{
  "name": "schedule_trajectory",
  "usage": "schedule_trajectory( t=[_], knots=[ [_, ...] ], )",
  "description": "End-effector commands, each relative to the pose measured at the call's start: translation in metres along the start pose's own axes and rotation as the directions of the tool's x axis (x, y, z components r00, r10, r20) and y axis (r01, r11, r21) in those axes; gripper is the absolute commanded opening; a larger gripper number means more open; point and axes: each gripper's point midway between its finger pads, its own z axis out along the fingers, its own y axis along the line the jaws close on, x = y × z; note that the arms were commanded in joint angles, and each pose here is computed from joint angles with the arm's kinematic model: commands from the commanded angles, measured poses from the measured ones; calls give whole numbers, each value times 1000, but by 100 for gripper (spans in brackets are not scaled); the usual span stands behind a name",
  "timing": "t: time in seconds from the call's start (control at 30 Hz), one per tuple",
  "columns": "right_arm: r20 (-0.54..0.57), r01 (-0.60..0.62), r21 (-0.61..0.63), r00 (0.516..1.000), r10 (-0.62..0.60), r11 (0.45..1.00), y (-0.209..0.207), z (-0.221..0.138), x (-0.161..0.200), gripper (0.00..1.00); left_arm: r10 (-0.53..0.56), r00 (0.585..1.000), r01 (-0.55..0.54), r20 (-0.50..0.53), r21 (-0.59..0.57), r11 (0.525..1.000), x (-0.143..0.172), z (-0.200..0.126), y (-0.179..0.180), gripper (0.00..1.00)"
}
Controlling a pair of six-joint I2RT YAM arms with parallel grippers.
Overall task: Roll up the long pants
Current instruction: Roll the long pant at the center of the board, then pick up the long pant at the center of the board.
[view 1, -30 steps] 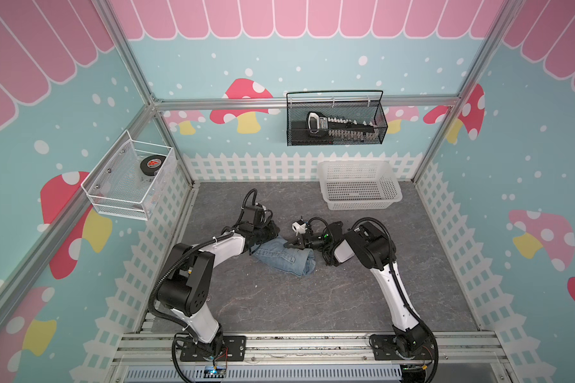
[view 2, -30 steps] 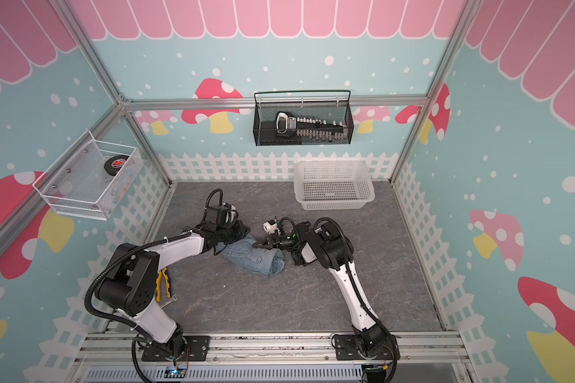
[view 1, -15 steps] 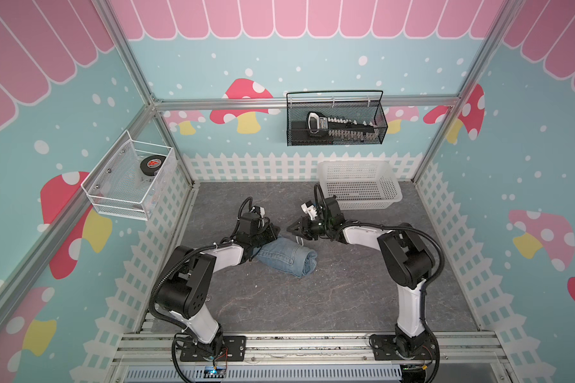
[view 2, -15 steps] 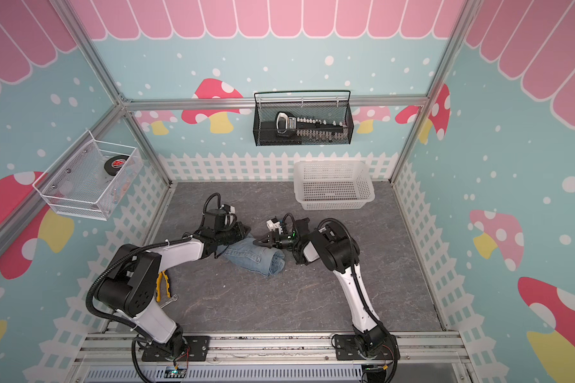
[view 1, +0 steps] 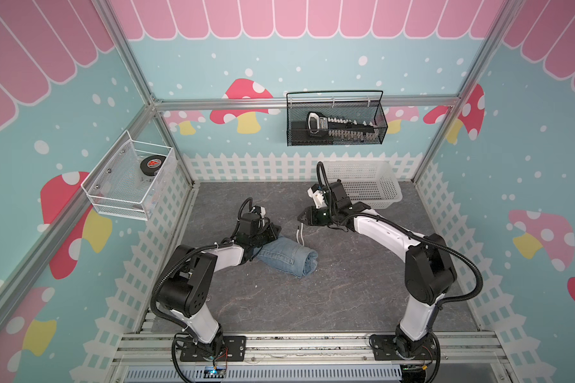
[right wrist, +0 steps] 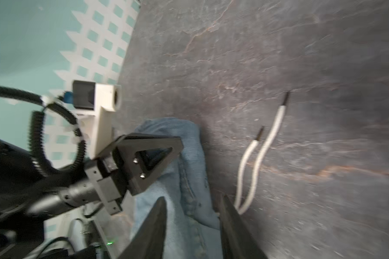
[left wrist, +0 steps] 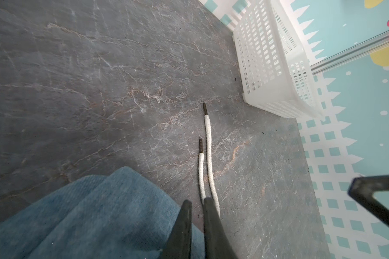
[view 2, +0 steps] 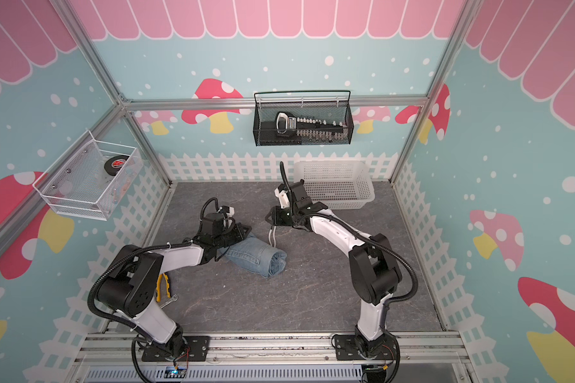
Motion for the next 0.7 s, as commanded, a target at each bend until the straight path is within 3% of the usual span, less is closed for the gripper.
schedule_trajectory(
  t=[0.0, 0.07, 0.2, 0.47, 0.6, 0.67],
  knots=[
    [133, -249, -73, 957, 256, 966, -56, -14, -20, 0, -3, 1000, 3, -6, -9, 1000, 2, 17, 5, 18],
    [159, -315, -155, 927, 339, 936, -76, -20, -30, 0, 3, 1000, -3, -12, 1, 1000, -1, 33, 4, 18],
    [190, -391, -151, 890, 415, 908, -115, -21, -30, 0, 16, 999, -16, -36, -2, 1000, -12, 64, 3, 17],
    [246, -358, -171, 887, 392, 918, -103, -28, -48, 0, 2, 990, -5, -140, -20, 1000, -5, 120, 17, 15],
    [297, -316, -133, 892, 342, 939, -90, -32, -55, 9, -26, 986, 19, -162, -45, 999, 16, 127, 38, 15],
    [323, -278, -75, 902, 288, 958, -82, -34, -57, 19, -38, 985, 29, -167, -61, 998, 26, 128, 48, 14]
  ],
)
